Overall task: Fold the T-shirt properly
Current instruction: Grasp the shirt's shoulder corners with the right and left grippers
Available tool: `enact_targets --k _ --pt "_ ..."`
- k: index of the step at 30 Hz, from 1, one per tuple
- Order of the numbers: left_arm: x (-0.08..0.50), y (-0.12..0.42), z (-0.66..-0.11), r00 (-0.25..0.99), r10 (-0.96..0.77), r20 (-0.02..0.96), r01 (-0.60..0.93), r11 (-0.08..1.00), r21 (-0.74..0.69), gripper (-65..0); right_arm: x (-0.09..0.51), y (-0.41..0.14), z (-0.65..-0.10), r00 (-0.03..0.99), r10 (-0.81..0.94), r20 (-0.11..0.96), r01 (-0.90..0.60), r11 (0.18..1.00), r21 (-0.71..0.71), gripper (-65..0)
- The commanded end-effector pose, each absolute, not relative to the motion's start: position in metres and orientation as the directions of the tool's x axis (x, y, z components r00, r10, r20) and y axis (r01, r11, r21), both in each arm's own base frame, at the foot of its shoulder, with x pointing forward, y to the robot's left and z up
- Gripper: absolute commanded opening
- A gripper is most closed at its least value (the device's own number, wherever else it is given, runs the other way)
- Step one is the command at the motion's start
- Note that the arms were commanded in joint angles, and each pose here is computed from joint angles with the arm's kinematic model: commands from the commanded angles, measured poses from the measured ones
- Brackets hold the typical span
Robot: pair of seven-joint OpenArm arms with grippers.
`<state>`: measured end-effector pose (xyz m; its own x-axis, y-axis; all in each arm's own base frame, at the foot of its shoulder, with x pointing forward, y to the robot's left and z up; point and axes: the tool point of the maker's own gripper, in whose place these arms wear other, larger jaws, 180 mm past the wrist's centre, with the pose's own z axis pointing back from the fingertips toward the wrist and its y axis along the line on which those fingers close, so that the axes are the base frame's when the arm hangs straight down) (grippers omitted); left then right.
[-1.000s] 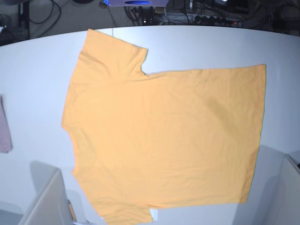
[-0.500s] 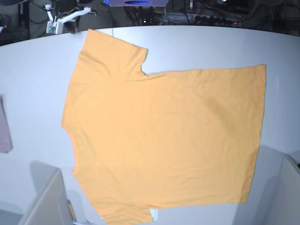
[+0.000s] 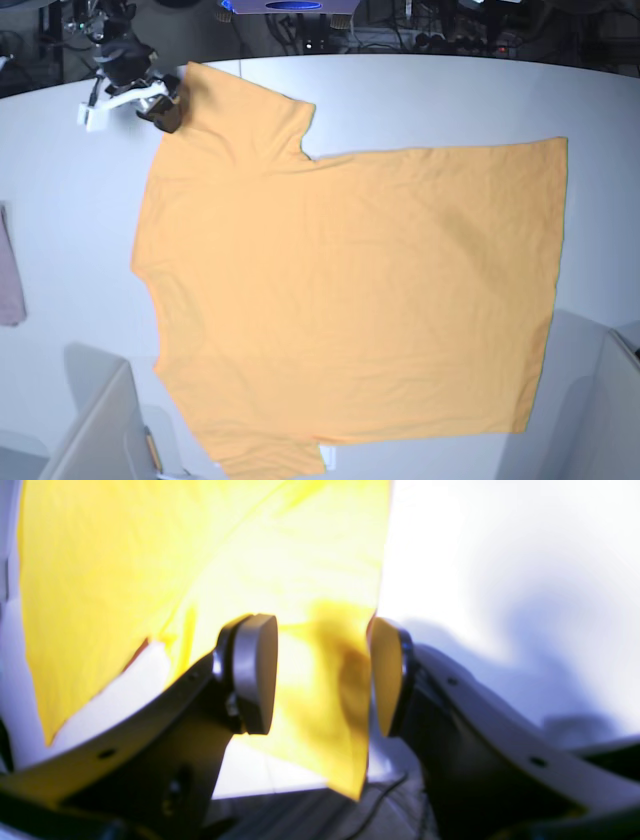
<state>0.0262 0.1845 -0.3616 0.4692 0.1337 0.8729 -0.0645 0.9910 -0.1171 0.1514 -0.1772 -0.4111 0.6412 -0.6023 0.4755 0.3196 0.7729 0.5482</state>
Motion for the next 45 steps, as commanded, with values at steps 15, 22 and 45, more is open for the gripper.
enact_targets --k 15,22,45 --pt "0.062 0.253 -0.343 0.339 0.273 0.9 -0.247 0.949 -0.195 -8.2 0.126 -0.144 -0.445 0.758 -0.552 0.348 0.282 0.758 0.587 -37.1" --pt "0.091 0.293 -0.346 0.341 0.35 0.872 -0.357 0.907 -0.224 -8.2 0.126 -0.145 -0.459 0.764 -0.546 0.344 0.297 0.771 0.564 -39.5" --pt "0.158 0.354 -0.4 0.361 0.666 0.653 -0.54 0.72 -0.436 -8.2 0.134 -0.146 -0.454 0.76 -0.538 0.363 0.279 0.776 0.566 -65.0"
